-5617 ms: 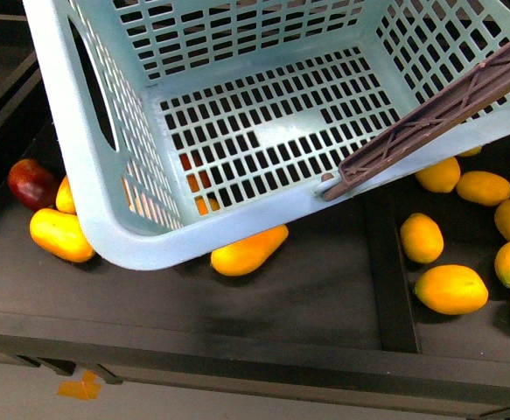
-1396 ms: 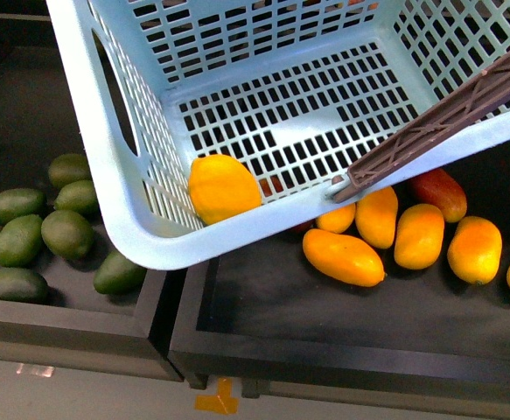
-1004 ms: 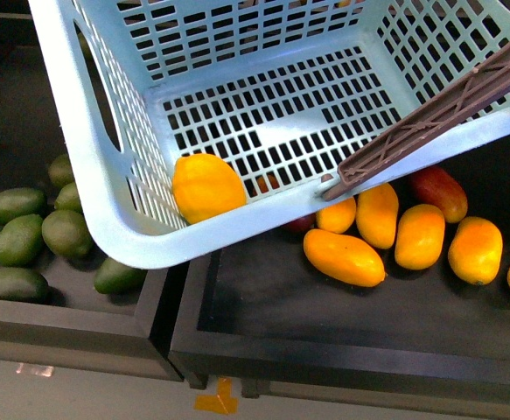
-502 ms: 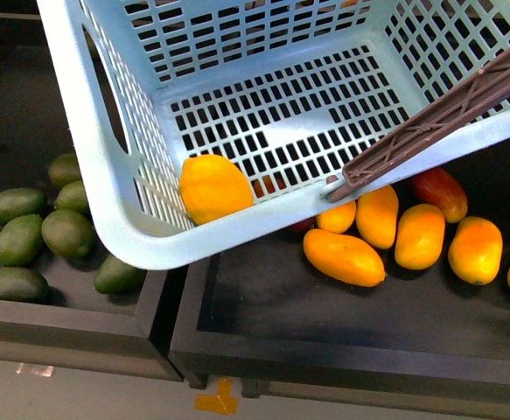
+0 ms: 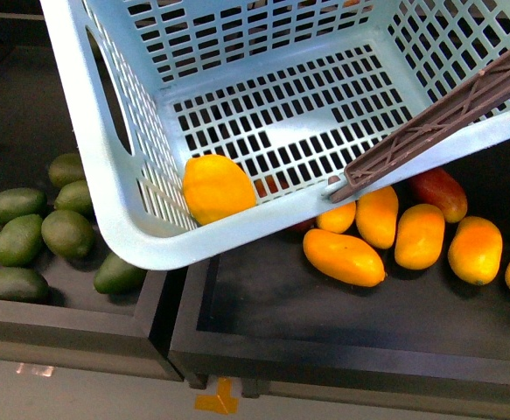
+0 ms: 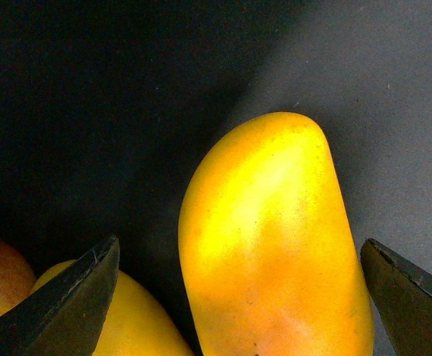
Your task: Pick lemon and mango into basket
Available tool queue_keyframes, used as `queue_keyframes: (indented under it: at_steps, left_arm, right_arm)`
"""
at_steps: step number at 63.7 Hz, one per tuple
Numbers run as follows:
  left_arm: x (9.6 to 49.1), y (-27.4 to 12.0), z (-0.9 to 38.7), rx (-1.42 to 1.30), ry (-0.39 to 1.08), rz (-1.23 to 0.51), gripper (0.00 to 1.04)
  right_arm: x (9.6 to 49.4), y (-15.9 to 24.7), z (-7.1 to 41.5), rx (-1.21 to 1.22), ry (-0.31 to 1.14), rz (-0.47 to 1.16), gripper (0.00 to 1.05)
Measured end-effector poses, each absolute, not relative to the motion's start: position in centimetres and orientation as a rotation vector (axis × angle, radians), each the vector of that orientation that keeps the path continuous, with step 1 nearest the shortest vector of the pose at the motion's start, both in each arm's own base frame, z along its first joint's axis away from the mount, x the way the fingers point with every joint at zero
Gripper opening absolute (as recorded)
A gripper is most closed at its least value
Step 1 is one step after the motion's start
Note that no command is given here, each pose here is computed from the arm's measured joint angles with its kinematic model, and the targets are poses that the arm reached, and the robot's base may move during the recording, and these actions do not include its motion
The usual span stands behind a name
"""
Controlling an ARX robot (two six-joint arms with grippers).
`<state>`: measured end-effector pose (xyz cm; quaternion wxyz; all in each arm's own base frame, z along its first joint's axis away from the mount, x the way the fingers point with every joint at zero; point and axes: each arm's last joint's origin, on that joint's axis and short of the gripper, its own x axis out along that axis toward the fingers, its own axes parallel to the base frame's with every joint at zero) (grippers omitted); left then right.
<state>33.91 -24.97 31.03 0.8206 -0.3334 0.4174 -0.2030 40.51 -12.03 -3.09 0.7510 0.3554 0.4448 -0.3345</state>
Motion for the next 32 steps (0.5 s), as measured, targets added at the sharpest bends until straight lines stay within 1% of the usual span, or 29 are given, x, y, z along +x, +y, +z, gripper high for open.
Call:
queue_keyframes:
  at_steps: [17,25,26,30,32]
  left_arm:
    - [33.9,-25.0,31.0,-0.709,0.888,-0.431,0.17]
    - [33.9,-25.0,31.0,-0.709,0.887,-0.430,0.17]
    - [33.9,-25.0,31.0,-0.709,0.887,-0.430,0.17]
    - [33.9,-25.0,31.0,-0.709,0.887,-0.430,0.17]
    - [33.9,-25.0,31.0,-0.709,0.887,-0.430,0.17]
  right_arm:
    - [40.3,-11.9,-4.2,0.772,0.995,-0.735,0.95]
    - [40.0,-11.7,-4.5,0.766,0.998,-0.739,0.78]
    - [39.9,-11.6,-4.6,0.767,0.999,-0.739,0.75]
    - [39.8,-11.5,-4.7,0.770,0.997,-0.736,0.68]
    - [39.8,-11.5,-4.7,0.772,0.995,-0.733,0.66]
